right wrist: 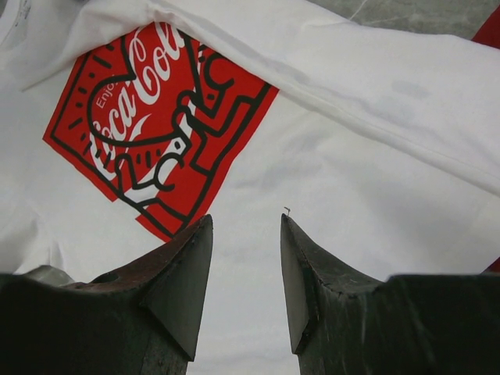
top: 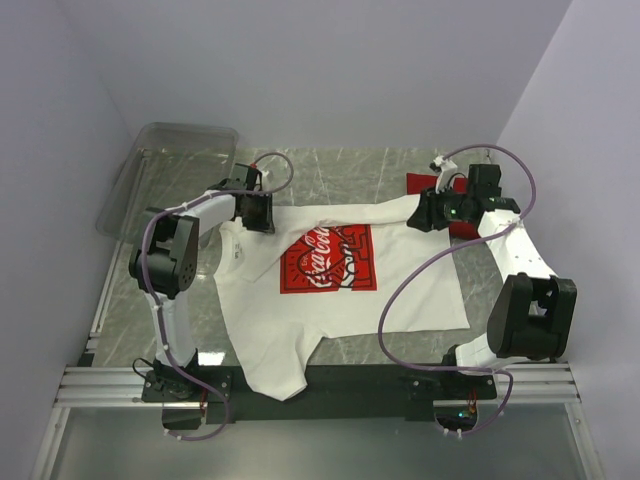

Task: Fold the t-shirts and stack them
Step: Fold the tshirt

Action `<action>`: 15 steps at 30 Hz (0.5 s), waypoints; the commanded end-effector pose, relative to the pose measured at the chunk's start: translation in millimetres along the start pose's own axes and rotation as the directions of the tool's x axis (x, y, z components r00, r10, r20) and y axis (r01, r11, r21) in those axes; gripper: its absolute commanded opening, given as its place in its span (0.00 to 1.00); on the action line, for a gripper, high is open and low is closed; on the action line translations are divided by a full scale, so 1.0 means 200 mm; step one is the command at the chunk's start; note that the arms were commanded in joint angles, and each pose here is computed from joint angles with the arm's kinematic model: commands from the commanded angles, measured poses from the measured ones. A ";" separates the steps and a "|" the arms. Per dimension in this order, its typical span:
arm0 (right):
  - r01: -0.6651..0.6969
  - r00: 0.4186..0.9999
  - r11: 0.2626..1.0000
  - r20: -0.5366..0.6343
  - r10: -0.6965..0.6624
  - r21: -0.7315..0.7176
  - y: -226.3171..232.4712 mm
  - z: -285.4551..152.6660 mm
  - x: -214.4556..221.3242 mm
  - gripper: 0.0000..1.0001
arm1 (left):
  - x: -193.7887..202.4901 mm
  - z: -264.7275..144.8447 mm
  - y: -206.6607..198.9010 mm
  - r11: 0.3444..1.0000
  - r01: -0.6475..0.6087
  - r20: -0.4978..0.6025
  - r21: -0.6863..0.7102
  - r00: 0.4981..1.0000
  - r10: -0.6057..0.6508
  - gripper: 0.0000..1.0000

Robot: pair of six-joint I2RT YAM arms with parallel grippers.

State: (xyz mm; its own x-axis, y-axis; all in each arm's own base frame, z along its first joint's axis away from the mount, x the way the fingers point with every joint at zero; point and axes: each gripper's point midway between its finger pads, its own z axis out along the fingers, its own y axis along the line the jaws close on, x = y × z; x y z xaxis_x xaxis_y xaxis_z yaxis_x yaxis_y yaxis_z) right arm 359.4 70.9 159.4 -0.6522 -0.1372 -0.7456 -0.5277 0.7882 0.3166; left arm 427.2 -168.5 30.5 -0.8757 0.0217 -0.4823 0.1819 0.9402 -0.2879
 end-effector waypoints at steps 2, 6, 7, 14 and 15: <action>-0.003 1.000 1.000 0.023 0.003 -0.009 0.00 -0.02 -0.01 0.47 | -0.07 -0.04 -0.05 0.999 -0.025 0.035 0.029 0.999 0.024 0.19; -0.007 1.000 1.000 0.027 0.007 -0.006 0.00 -0.02 -0.01 0.48 | -0.08 -0.11 -0.09 0.998 -0.037 0.061 0.059 0.998 0.034 0.04; -0.007 1.000 1.000 0.030 0.007 -0.009 0.00 -0.03 -0.02 0.47 | -0.08 -0.13 -0.10 0.997 -0.039 0.064 0.065 0.997 0.035 0.01; -0.013 0.999 1.000 0.046 0.013 -0.001 -0.02 -0.06 -0.03 0.47 | -0.07 -0.33 -0.24 0.979 -0.083 0.117 0.187 0.991 0.062 0.01; -0.015 0.999 1.000 0.049 0.015 0.001 -0.02 -0.06 -0.03 0.47 | -0.05 -0.37 -0.26 0.975 -0.092 0.120 0.201 0.990 0.069 0.01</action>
State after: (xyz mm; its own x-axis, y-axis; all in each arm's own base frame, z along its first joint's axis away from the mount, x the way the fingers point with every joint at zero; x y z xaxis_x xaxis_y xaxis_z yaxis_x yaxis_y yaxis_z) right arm 358.1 62.2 156.7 -0.6629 -0.1120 -0.7403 -0.5073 0.7945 0.3340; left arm 404.2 -177.4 72.4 -0.8504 0.0228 -0.5257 0.2454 0.9009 -0.3581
